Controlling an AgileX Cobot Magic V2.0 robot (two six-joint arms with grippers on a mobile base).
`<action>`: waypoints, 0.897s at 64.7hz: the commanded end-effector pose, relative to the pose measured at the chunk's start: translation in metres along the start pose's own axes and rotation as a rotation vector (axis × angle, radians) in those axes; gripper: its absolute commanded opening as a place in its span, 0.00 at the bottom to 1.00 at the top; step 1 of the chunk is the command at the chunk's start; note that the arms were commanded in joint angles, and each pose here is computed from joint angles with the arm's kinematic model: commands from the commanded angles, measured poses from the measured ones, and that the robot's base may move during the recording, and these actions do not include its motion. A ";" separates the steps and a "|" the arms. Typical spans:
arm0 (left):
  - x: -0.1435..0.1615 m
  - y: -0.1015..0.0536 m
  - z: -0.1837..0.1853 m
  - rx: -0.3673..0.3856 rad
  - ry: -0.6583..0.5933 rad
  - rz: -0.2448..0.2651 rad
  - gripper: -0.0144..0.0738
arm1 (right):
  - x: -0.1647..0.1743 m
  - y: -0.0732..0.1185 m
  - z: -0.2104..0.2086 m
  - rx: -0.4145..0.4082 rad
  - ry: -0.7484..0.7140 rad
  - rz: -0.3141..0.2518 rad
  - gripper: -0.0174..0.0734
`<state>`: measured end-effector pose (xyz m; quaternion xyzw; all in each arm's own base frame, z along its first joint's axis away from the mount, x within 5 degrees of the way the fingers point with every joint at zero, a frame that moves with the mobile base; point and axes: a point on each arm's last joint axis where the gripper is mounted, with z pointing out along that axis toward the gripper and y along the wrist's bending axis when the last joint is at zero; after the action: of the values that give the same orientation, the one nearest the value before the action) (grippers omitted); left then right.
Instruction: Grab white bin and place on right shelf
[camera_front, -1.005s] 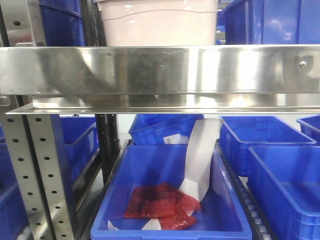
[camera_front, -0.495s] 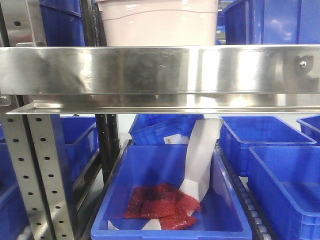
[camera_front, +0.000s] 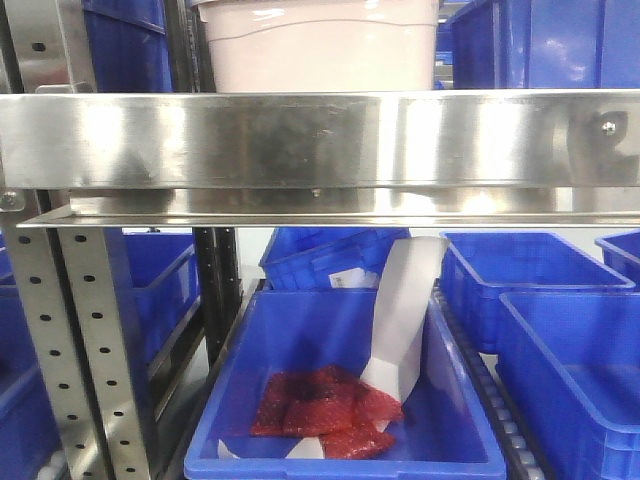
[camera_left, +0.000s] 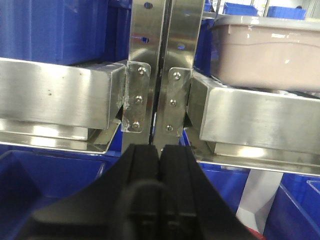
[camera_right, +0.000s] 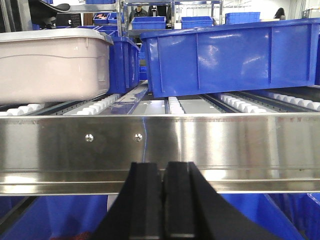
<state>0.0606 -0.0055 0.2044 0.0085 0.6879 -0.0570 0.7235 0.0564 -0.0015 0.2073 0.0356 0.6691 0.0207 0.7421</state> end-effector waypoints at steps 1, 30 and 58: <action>-0.006 -0.001 0.000 0.008 -0.063 0.003 0.03 | -0.009 0.001 -0.002 -0.007 -0.103 -0.010 0.25; -0.011 -0.001 -0.006 0.009 -0.136 0.054 0.03 | -0.009 0.001 -0.002 -0.007 -0.103 -0.010 0.25; -0.011 -0.001 -0.006 0.009 -0.136 0.054 0.03 | -0.009 0.001 -0.002 -0.007 -0.103 -0.010 0.25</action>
<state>0.0561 -0.0051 0.2067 0.0282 0.6706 -0.0365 0.7404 0.0564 -0.0015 0.2073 0.0353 0.6691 0.0205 0.7421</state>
